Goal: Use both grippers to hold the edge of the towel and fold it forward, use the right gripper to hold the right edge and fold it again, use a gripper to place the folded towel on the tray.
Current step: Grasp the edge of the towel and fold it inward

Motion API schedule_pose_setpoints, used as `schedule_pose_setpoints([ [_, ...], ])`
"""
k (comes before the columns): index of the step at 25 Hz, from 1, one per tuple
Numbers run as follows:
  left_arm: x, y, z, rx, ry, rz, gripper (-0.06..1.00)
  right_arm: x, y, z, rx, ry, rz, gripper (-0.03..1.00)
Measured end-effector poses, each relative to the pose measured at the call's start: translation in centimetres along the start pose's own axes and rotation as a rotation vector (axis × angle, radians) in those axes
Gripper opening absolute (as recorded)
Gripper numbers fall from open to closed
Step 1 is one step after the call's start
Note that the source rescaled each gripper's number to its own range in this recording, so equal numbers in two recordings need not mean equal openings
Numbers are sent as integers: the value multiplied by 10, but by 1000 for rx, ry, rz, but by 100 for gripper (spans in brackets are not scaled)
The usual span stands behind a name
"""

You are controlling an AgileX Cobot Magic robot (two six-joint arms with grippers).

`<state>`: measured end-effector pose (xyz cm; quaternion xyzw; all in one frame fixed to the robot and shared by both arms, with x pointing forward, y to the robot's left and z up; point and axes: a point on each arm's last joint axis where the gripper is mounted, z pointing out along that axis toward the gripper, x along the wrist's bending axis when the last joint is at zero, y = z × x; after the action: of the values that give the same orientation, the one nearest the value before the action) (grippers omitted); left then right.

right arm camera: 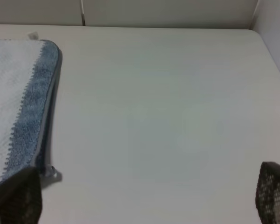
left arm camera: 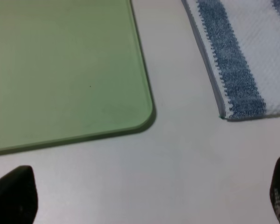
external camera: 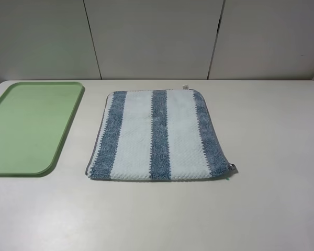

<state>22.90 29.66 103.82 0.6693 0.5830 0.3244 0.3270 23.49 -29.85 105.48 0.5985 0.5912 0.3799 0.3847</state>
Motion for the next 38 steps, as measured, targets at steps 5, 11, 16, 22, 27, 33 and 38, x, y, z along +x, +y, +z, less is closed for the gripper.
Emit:
schedule_pose_setpoints([
  [5,0,0,0,0,0,0,100,0,0,0,0,0,0,100],
  [11,0,0,0,0,0,0,100,0,0,0,0,0,0,100],
  [16,0,0,0,0,0,0,100,0,0,0,0,0,0,100],
  [22,0,0,0,0,0,0,100,0,0,0,0,0,0,100],
  [27,0,0,0,0,0,0,100,0,0,0,0,0,0,100],
  [33,0,0,0,0,0,0,100,0,0,0,0,0,0,100],
  [38,0,0,0,0,0,0,100,0,0,0,0,0,0,100],
])
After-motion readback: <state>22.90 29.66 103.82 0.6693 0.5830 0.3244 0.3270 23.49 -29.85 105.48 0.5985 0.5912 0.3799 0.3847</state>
